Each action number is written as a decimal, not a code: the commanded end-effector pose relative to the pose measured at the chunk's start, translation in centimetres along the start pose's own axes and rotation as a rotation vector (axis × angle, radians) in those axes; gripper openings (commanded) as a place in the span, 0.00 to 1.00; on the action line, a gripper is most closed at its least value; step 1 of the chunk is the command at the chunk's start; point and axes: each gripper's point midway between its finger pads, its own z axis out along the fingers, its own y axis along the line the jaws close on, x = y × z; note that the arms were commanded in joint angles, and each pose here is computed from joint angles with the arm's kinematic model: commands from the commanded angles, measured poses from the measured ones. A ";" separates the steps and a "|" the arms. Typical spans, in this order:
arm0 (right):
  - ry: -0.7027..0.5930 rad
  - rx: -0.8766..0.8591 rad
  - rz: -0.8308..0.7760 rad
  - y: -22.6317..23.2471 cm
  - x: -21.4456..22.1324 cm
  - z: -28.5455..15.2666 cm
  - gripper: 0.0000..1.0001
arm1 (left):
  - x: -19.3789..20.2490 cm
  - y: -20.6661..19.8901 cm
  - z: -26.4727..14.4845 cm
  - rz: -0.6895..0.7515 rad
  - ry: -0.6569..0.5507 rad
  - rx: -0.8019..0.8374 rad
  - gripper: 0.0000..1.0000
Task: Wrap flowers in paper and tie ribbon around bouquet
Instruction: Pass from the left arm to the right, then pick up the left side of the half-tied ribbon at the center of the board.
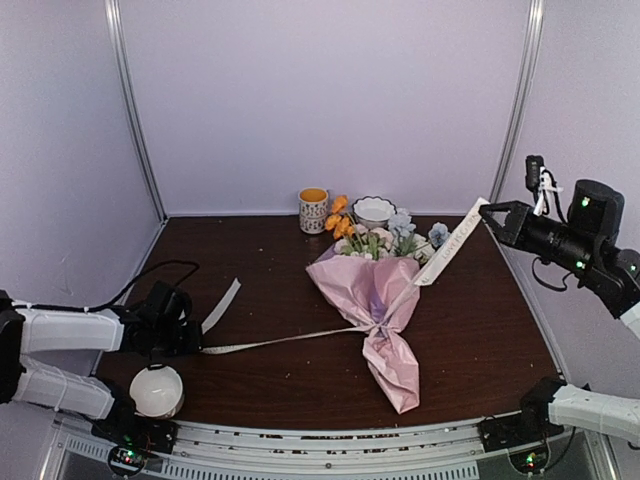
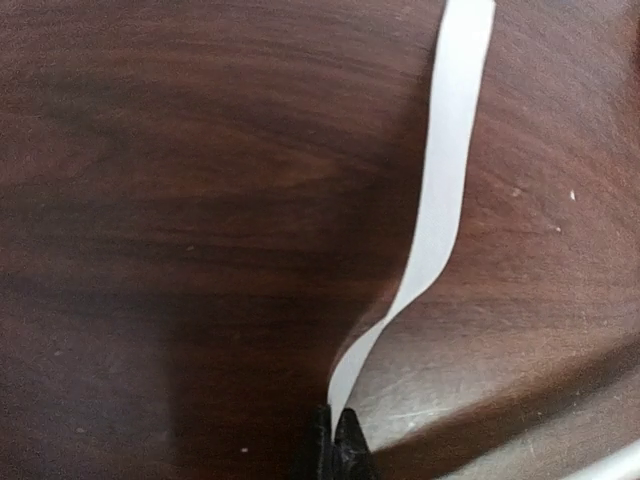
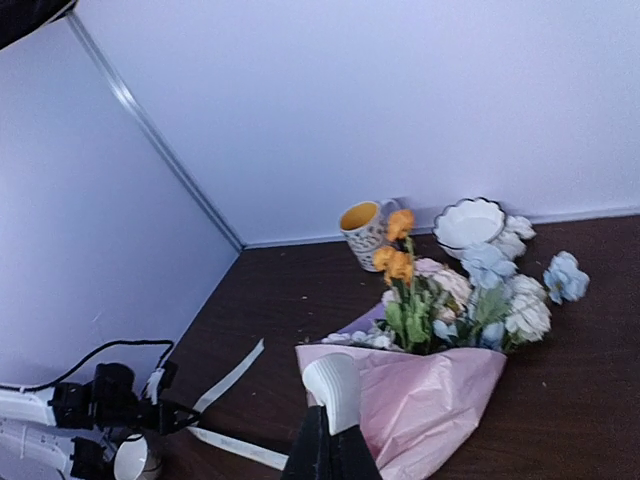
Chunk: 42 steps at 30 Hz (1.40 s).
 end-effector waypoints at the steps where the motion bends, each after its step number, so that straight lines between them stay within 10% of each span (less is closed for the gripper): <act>1: 0.086 0.254 0.187 -8.8 6.1 -0.5 0.00 | 1.6 4.3 -0.8 -0.205 -0.049 -0.114 0.00; 13: 0.127 0.633 0.483 -23.9 15.7 -5.2 0.00 | 0.5 10.0 -5.4 -0.362 -0.285 -0.258 0.00; 32: 0.312 0.634 0.484 -24.5 20.6 -4.8 0.00 | -7.0 2.5 -7.8 -0.141 -0.373 -0.007 0.00; 42: 0.276 0.665 0.399 -23.1 16.9 -4.4 0.64 | -13.7 -11.8 -15.9 0.223 -0.558 0.318 0.00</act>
